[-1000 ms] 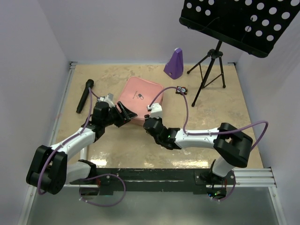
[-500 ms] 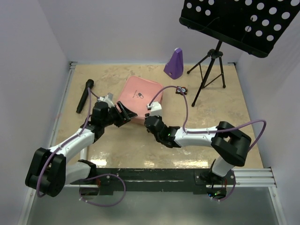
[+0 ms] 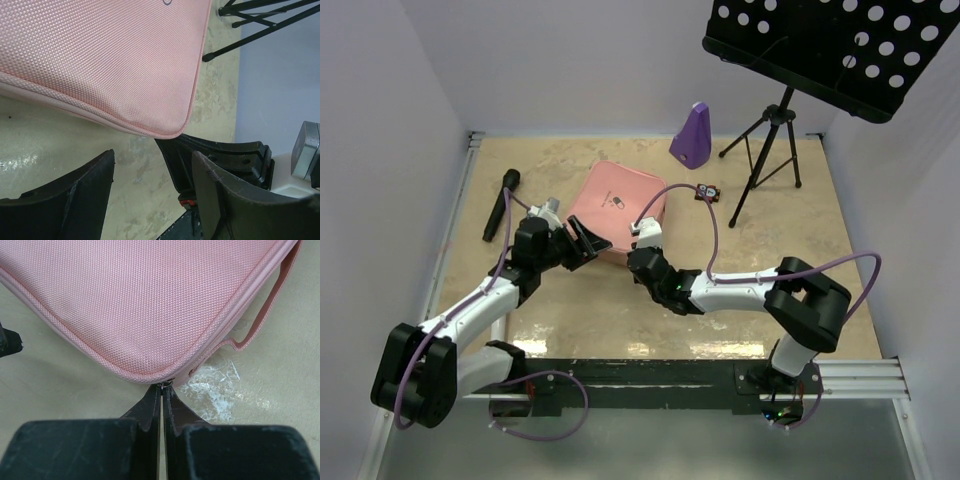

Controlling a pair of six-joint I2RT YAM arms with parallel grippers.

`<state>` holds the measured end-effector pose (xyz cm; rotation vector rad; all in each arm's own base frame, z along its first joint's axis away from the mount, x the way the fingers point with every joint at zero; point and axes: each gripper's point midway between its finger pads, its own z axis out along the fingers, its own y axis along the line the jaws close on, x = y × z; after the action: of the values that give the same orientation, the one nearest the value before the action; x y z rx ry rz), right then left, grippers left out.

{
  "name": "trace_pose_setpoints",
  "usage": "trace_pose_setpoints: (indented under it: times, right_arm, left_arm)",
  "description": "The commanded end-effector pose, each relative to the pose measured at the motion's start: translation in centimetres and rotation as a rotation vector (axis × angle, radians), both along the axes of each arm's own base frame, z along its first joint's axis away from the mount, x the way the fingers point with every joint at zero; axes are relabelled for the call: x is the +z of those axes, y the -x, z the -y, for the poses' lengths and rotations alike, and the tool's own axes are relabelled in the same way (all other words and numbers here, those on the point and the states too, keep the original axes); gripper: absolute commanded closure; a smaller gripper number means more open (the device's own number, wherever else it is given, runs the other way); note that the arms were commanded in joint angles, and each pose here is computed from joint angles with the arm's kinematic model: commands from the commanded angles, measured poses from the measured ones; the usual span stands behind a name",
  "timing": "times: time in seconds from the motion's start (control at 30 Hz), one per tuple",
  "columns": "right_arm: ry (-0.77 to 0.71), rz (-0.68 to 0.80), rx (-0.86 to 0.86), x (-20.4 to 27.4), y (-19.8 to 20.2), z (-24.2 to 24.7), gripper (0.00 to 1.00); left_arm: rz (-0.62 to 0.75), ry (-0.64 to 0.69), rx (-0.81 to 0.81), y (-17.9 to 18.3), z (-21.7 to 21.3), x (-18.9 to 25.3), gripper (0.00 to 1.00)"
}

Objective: Organize the medicine kit
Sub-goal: Zip the medicine box at the center of the board.

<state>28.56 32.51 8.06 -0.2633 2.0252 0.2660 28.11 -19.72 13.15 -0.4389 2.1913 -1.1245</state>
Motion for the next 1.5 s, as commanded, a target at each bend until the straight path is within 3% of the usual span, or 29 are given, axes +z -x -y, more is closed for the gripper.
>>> trace_pose_setpoints:
  times: [0.0,0.4,0.87,1.1,1.33,1.47]
  right_arm:
    - [-0.092,0.042,0.023,2.8,-0.5,-1.6,1.0]
    - [-0.125,0.04,0.084,4.1,1.5,-4.4,1.0]
    - [-0.121,0.02,0.157,4.4,4.6,-7.5,1.0]
    - [-0.085,0.004,0.138,2.8,4.9,-6.9,1.0]
    - [-0.059,0.006,0.121,2.4,4.9,-6.4,1.0]
    - [-0.006,0.006,0.062,1.9,4.5,-5.1,1.0]
  left_arm:
    - [0.02,0.019,0.0,0.1,0.2,0.6,0.33]
    - [-0.024,0.077,0.037,1.0,2.9,-0.6,0.29]
    - [-0.051,0.04,0.188,0.2,0.9,-2.0,0.36]
    - [-0.074,0.06,0.16,1.1,1.2,-3.1,0.58]
    - [-0.054,0.038,0.165,0.8,0.9,-2.9,0.97]
    - [-0.051,0.012,0.162,1.0,0.6,-3.2,1.0]
